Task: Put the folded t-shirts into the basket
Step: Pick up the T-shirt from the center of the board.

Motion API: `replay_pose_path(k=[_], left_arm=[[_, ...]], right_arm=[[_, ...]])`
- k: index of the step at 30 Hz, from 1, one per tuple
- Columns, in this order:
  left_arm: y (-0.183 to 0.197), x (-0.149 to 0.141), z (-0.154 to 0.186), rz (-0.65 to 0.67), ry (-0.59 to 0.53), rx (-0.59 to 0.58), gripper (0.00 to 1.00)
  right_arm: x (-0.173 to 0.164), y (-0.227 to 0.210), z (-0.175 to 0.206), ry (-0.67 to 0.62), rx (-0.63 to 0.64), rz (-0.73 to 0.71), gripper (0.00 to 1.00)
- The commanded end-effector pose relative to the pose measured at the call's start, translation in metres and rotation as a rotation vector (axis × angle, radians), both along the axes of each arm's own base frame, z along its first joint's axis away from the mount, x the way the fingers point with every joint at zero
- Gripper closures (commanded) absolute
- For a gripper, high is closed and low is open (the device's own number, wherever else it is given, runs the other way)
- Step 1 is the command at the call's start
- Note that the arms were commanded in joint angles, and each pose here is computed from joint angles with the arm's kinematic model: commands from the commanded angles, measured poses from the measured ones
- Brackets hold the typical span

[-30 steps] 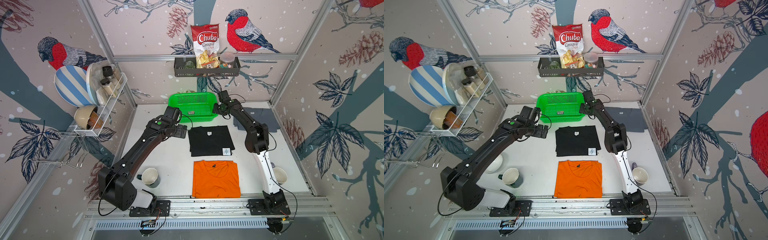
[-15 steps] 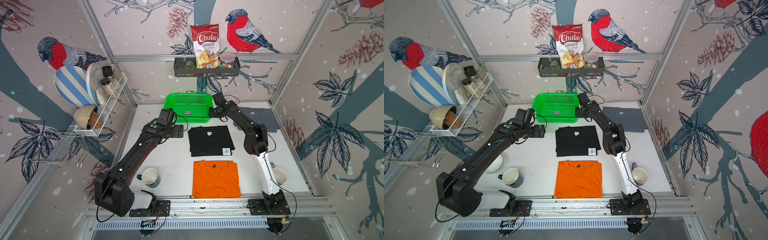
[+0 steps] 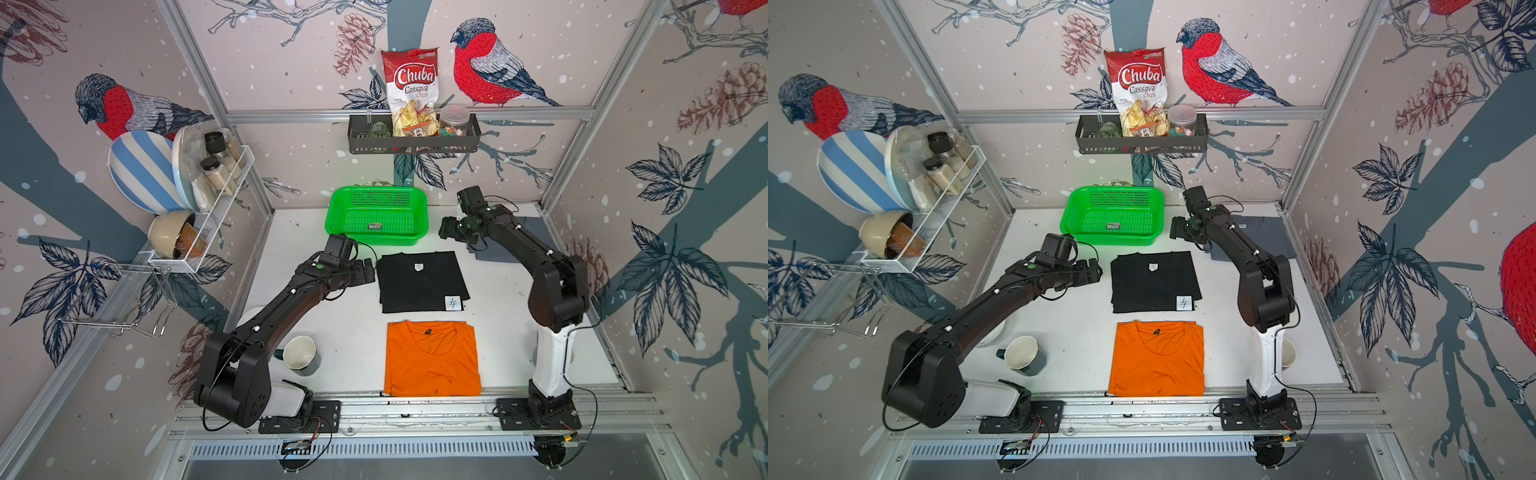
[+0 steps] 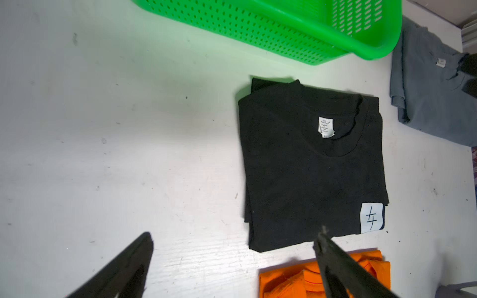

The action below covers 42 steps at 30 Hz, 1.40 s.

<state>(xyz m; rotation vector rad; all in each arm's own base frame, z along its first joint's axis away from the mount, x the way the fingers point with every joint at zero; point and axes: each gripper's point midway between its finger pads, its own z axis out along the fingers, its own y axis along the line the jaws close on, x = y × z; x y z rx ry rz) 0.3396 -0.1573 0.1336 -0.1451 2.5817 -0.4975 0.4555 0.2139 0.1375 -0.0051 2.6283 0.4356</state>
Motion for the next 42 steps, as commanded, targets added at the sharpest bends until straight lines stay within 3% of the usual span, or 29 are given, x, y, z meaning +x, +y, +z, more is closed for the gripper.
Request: replay_pose_path(k=[1,4,8,12,20,23,26,30,34,42], left_arm=[[-0.04,-0.004,-0.004,-0.087,0.019,-0.124,0.04],[-0.063,-0.031,-0.031,-0.21,0.13,-0.106,0.05],[-0.068,-0.067,-0.066,-0.26,0.297,-0.064,0.07],[-0.073,-0.092,-0.086,-0.283,0.375,-0.062,0.1],[-0.083,-0.129,-0.115,-0.37,0.48,-0.018,0.22],[-0.083,-0.133,-0.123,-0.369,0.492,-0.02,0.28],[-0.086,-0.139,-0.126,-0.372,0.529,-0.045,0.39],[-0.077,-0.151,-0.127,-0.369,0.566,-0.027,0.42],[-0.075,-0.153,-0.126,-0.368,0.569,-0.024,0.53],[-0.08,-0.149,-0.11,-0.395,0.519,-0.049,0.93]], right_arm=[[-0.033,0.014,-0.006,0.016,0.095,0.003,0.04],[-0.09,0.01,-0.032,0.082,0.063,0.043,0.0],[-0.162,-0.006,-0.066,0.186,0.017,0.046,0.0],[-0.199,-0.018,-0.066,0.214,-0.001,0.049,0.0],[-0.216,-0.047,-0.065,0.215,-0.102,0.027,0.0],[-0.217,-0.05,-0.062,0.206,-0.095,0.023,0.01],[-0.219,-0.057,-0.061,0.229,-0.076,-0.014,0.01],[-0.228,-0.07,-0.066,0.298,0.014,-0.088,0.01],[-0.239,-0.082,-0.078,0.383,0.102,-0.152,0.02],[-0.253,-0.076,-0.101,0.49,0.164,-0.115,0.04]])
